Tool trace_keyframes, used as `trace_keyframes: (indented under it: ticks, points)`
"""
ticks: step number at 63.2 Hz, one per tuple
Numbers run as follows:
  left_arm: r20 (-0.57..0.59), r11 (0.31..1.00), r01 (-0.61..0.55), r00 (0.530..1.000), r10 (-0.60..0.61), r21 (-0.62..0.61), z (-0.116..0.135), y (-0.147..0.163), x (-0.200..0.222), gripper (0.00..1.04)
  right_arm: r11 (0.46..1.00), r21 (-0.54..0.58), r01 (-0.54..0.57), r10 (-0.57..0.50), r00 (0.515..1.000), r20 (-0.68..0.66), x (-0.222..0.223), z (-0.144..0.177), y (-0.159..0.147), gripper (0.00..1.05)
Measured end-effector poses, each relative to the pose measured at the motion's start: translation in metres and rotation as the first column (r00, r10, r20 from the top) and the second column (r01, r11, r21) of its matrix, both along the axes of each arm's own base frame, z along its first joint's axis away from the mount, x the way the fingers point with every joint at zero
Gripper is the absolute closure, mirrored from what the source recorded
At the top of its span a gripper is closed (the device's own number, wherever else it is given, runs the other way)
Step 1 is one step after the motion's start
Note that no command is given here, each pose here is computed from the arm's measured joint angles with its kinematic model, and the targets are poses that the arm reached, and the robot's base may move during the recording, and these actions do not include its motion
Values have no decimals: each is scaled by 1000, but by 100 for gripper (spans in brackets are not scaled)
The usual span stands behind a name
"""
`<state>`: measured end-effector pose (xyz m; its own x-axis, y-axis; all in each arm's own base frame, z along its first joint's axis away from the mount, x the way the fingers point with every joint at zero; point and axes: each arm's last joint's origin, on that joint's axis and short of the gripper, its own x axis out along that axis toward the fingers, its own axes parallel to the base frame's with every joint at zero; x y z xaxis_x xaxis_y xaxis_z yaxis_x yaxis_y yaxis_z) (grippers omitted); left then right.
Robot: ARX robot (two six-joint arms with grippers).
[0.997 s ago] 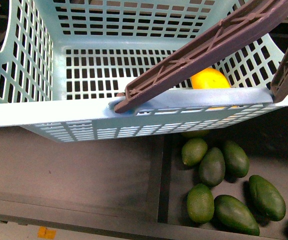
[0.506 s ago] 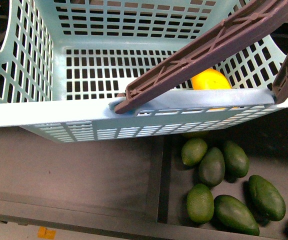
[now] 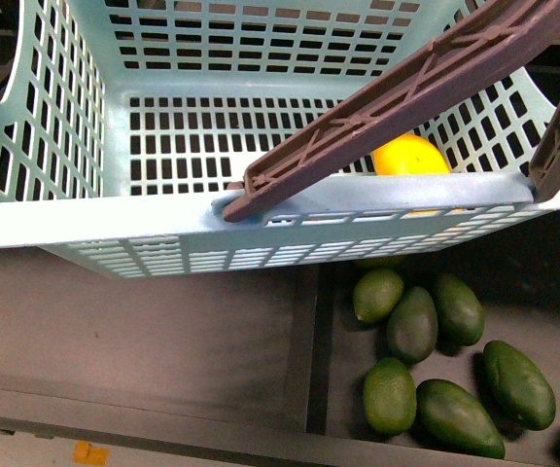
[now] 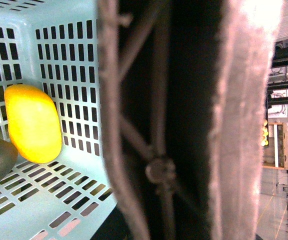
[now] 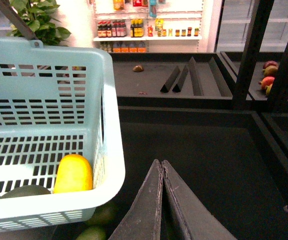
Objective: Pick mango and avocado into basket
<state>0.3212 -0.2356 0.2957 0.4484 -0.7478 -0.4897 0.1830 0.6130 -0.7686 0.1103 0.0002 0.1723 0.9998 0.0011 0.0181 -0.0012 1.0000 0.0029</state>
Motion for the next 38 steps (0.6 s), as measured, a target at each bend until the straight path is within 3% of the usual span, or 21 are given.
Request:
trace_keyframes:
  ticks: [34,38]
  points:
    - [0,1000,-1,1000,1,-1,0,0,0,92,1000,0,0,0,1000,-6,-13,-3,0,103]
    - [1,1000,0,1000,0,1,0,0,0,92,1000,0,0,0,1000,-6,-13,-3,0,94]
